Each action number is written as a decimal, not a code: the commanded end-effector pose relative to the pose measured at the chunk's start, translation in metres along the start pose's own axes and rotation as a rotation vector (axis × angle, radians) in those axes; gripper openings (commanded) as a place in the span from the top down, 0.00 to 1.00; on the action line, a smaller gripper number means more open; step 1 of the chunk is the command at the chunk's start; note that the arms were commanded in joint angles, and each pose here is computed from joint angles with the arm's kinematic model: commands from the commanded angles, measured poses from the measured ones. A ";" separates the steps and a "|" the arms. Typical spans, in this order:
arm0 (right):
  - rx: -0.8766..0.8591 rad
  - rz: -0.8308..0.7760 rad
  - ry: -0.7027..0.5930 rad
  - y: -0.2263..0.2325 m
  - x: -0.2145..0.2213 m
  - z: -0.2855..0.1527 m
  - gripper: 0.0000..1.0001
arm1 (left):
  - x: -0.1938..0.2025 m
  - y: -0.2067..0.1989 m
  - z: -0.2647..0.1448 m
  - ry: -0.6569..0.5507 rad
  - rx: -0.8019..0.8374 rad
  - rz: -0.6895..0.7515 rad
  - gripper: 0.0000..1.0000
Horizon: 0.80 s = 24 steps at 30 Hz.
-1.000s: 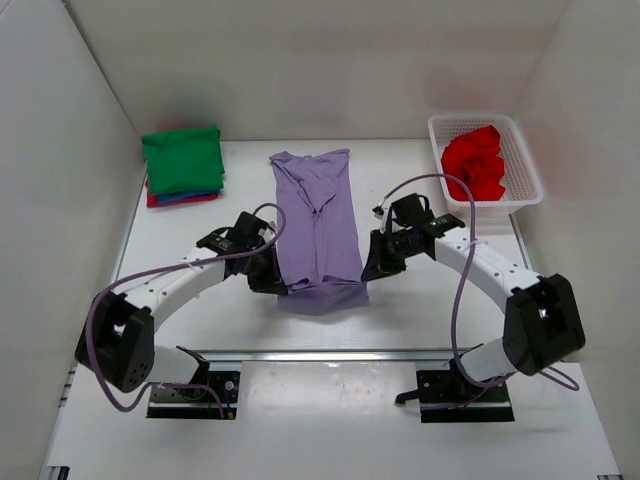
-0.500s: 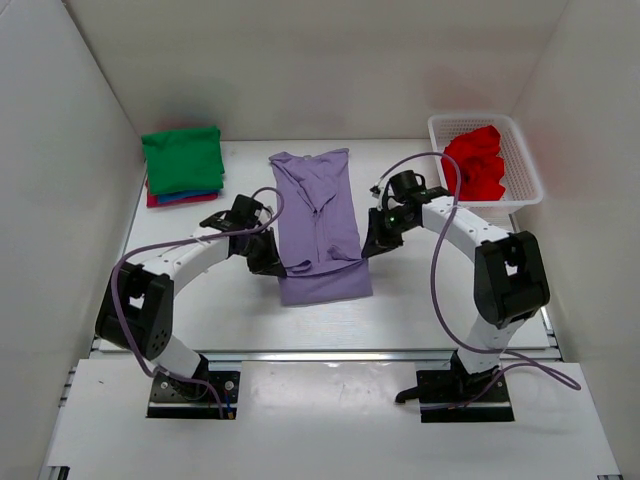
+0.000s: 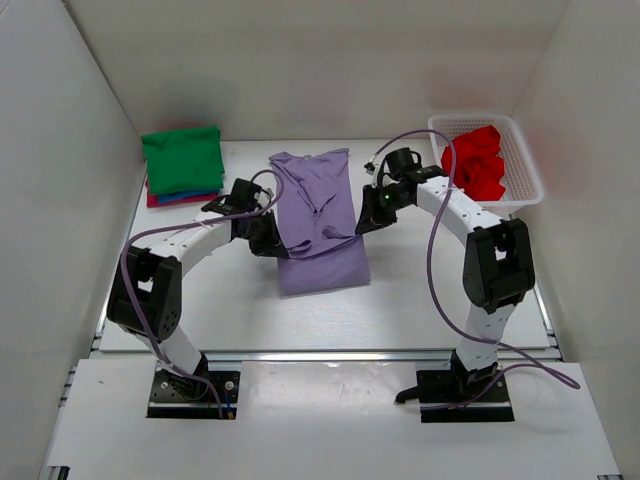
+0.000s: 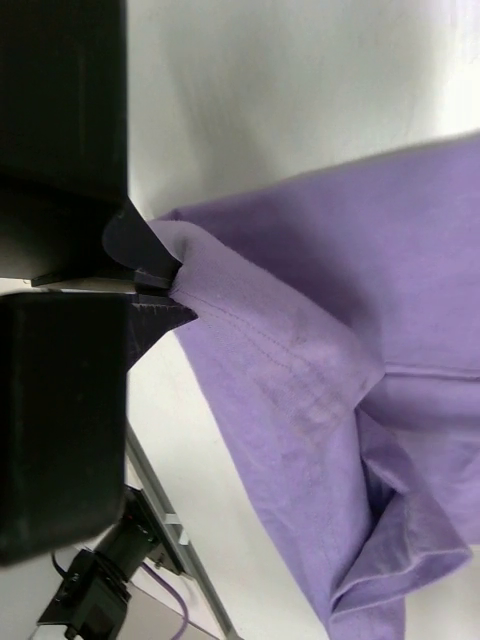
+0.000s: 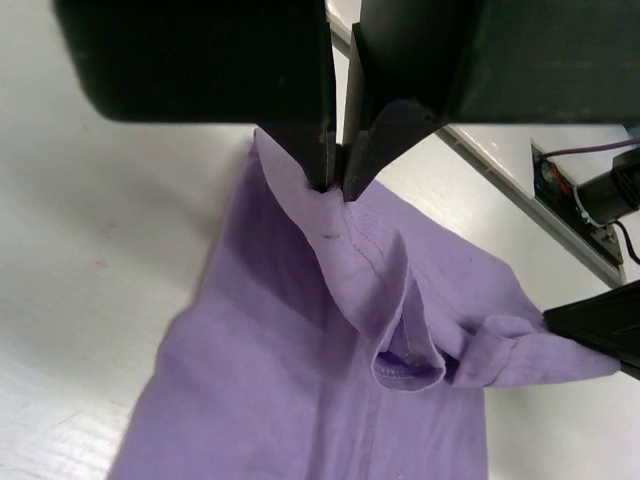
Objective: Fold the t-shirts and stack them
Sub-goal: Fold the folded rectangular tshirt in 1/3 of the way
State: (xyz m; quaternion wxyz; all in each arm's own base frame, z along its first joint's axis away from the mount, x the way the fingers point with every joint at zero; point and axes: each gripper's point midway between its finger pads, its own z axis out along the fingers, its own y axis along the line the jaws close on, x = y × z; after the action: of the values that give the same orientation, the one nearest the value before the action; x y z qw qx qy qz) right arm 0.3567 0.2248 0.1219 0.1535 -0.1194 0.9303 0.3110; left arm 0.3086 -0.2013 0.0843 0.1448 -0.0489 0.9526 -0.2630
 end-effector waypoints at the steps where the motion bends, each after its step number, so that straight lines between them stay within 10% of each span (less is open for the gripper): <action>1: 0.003 -0.008 -0.025 -0.008 -0.017 -0.001 1.00 | -0.024 -0.007 -0.005 -0.056 0.045 0.013 1.00; 19: -0.004 -0.004 -0.008 -0.041 -0.051 0.031 1.00 | -0.057 0.002 0.032 -0.085 0.064 -0.030 1.00; 24: -0.012 0.000 -0.022 -0.041 -0.061 0.034 0.94 | -0.070 0.001 0.035 -0.111 0.109 -0.062 0.82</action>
State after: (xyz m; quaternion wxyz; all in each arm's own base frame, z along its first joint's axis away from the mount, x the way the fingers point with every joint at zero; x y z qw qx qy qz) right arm 0.4182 0.2189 0.0783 0.1335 -0.1087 0.9367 0.3049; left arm 0.3621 -0.2000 0.0525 0.1559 -0.0845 0.9431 -0.2811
